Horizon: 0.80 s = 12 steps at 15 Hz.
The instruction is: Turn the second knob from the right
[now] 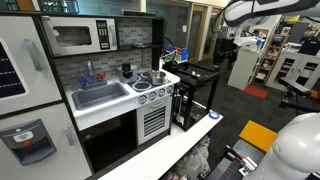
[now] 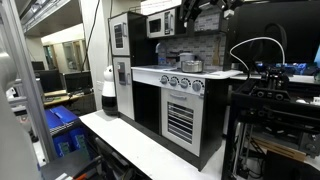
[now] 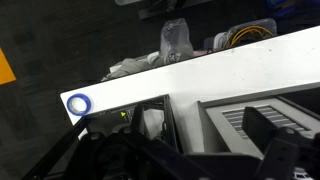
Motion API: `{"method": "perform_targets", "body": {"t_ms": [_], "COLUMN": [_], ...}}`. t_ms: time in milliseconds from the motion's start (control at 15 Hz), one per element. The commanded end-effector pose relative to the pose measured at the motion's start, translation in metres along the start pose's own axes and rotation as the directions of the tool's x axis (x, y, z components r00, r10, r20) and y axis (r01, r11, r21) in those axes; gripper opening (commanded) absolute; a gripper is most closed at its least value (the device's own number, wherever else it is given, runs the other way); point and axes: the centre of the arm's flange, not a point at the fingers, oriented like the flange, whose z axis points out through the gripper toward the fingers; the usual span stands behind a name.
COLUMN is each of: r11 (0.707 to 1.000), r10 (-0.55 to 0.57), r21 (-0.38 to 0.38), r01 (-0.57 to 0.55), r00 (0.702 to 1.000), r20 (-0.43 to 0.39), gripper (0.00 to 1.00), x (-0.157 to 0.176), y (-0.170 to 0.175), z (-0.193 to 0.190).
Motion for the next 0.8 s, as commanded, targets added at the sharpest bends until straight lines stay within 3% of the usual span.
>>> {"method": "perform_targets", "body": {"t_ms": [0, 400, 733], "r11": [0.993, 0.945, 0.857], "r10": [-0.106, -0.317, -0.497], "r21": [-0.056, -0.111, -0.199], "r01": [0.103, 0.307, 0.476], "r00": [0.993, 0.944, 0.864], "r20": [-0.047, -0.089, -0.076], "gripper": [1.00, 1.00, 1.00], "x": [0.012, 0.021, 0.025], "y": [-0.024, -0.091, -0.153], "z": [0.005, 0.011, 0.048]}}
